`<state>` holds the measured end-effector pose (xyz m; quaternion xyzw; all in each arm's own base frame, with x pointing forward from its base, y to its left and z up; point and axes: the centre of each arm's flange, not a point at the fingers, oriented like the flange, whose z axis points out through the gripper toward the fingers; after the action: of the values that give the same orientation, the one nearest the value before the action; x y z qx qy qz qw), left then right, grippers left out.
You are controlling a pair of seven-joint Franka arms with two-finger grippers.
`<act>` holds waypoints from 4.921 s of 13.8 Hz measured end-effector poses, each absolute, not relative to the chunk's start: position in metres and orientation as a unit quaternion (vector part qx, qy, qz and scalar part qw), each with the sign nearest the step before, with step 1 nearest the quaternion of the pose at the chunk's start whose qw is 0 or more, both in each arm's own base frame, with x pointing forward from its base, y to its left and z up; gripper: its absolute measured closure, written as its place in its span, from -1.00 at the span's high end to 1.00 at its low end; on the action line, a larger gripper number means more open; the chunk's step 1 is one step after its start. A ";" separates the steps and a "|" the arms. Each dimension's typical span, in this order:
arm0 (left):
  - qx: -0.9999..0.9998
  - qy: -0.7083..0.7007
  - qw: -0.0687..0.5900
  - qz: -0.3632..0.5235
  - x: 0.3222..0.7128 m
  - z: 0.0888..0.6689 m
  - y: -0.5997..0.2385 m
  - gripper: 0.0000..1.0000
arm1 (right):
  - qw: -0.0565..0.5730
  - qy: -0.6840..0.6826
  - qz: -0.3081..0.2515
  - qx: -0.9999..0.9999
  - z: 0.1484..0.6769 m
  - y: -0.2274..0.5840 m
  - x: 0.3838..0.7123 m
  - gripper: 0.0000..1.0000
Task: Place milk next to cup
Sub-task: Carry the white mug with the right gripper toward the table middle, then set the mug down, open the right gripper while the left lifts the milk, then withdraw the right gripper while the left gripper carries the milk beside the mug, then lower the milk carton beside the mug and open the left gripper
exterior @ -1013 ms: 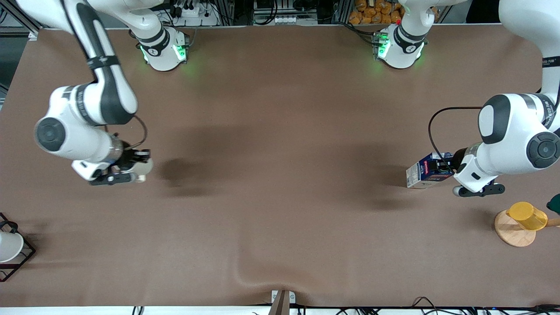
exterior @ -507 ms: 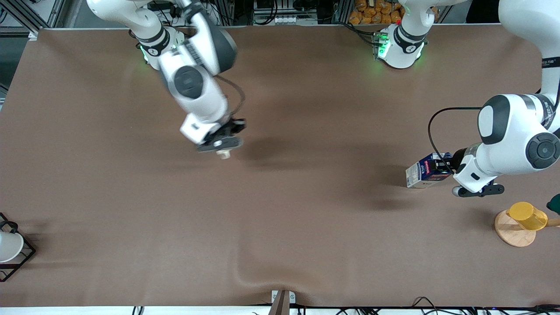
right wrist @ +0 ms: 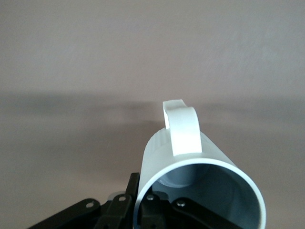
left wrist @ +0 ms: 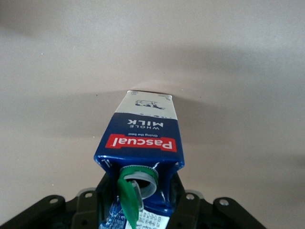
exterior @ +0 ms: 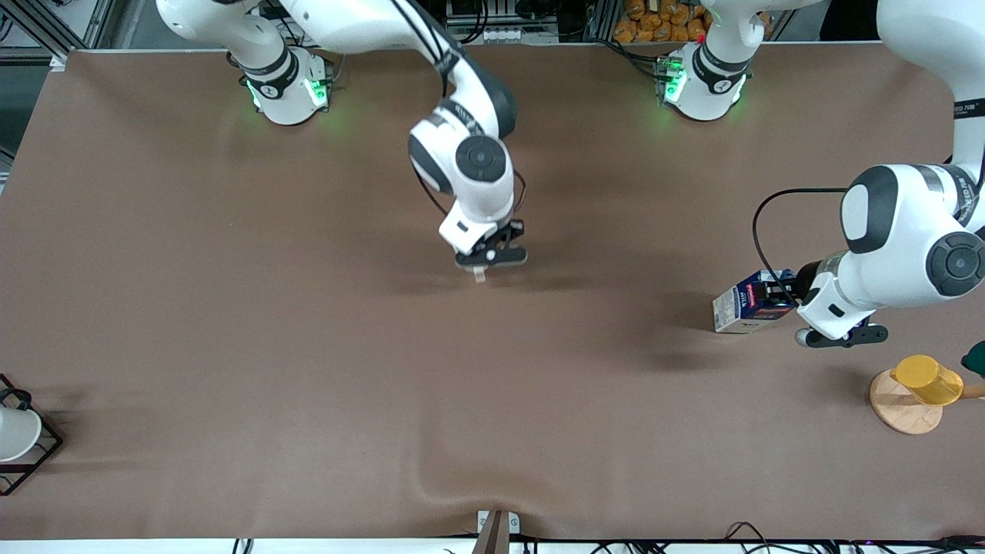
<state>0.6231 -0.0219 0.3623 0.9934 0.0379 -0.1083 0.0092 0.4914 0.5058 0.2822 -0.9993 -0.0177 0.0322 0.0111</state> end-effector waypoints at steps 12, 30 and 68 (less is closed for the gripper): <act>0.994 0.021 -0.007 -0.112 0.620 0.412 -0.127 0.03 | 0.038 0.034 0.061 -0.997 0.287 0.485 0.527 0.27; 0.988 -0.013 0.006 -0.154 0.489 0.424 -0.404 0.01 | 0.032 -0.015 0.018 -0.999 0.619 0.073 0.586 1.00; 0.994 0.064 0.056 -0.067 0.485 0.472 -0.484 1.00 | -0.006 0.019 -0.013 -1.000 0.670 -0.066 0.529 1.00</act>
<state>0.4846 -0.4836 0.4717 0.9942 0.0638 -0.0665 0.0556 0.5293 -0.0657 0.6702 -0.9997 0.0189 -0.0134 -0.0065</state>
